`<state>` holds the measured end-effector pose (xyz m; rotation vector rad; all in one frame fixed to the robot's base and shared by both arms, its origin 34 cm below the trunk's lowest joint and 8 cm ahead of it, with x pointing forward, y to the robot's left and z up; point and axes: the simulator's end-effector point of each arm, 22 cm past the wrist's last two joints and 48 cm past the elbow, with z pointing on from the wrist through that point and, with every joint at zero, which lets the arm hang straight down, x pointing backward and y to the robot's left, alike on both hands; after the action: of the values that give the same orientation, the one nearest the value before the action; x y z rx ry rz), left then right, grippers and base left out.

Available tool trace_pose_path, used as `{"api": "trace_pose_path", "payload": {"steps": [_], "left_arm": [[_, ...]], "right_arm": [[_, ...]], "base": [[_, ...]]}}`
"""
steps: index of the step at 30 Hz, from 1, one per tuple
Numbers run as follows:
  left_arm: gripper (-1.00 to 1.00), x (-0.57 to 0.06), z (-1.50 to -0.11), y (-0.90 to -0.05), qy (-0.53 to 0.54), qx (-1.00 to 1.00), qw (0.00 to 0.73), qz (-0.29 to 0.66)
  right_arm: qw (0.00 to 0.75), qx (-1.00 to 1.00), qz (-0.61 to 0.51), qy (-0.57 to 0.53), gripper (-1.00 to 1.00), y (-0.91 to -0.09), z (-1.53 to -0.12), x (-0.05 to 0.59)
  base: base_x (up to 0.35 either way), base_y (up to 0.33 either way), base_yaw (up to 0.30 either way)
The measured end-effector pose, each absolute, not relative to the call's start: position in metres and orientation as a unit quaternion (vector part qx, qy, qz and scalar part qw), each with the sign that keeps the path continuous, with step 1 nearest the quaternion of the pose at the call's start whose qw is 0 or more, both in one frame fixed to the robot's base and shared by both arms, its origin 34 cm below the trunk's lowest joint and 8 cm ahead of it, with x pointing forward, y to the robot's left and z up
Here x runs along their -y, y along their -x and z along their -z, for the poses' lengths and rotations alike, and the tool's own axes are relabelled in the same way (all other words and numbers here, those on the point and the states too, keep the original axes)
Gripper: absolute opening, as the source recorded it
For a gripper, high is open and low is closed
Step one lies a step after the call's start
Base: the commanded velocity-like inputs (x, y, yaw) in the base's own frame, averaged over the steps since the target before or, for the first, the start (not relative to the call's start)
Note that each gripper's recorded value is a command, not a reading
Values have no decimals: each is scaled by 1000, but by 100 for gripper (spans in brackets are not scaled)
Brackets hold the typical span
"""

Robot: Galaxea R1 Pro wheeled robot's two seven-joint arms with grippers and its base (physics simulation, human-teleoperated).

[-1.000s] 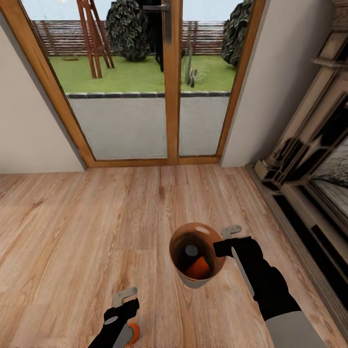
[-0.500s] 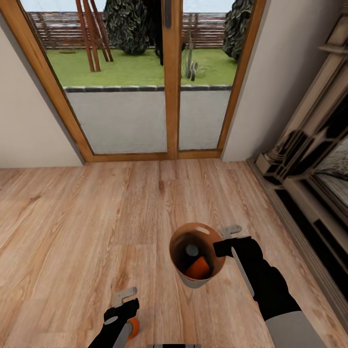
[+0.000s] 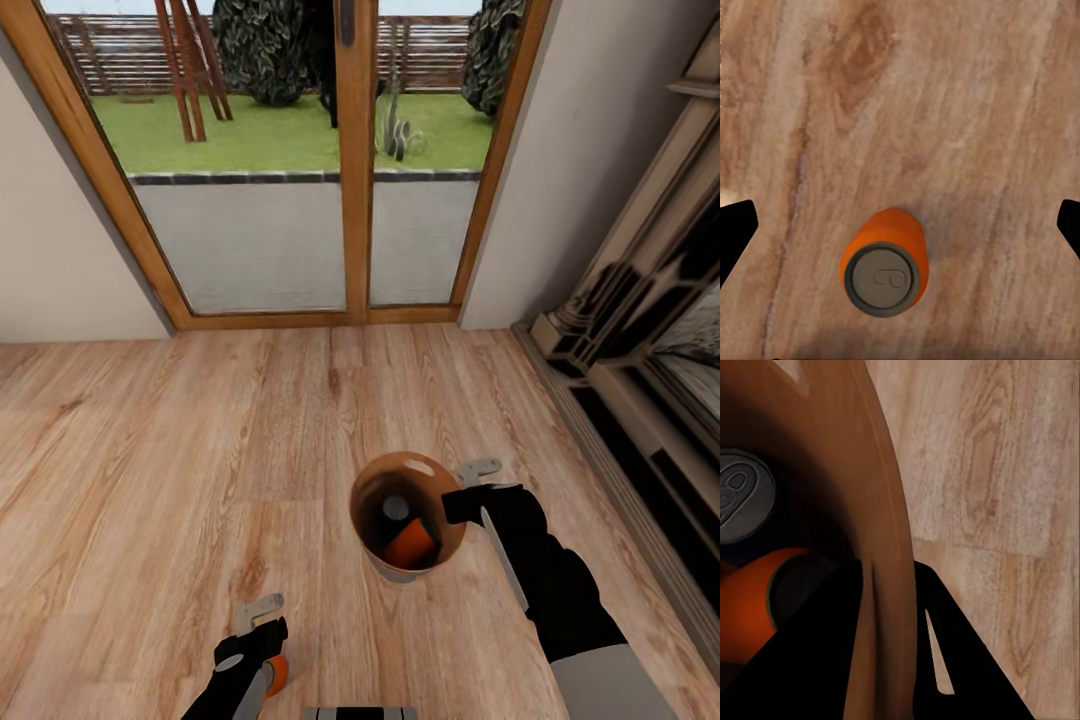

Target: Put the three can of soda from the living room inside the tash can in the kitchen.

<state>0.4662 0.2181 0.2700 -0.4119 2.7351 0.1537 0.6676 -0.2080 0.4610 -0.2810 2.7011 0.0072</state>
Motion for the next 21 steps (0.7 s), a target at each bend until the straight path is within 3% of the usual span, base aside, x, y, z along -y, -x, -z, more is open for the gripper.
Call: {"api": "trace_pose_path", "payload": {"steps": [21], "left_arm": [[100,-218,-269,-465,146,-971,184,-55]], "right_arm": [[221,-970,-2,102,-100,-672,-468,207]], "base": [[-54,0,0]]}}
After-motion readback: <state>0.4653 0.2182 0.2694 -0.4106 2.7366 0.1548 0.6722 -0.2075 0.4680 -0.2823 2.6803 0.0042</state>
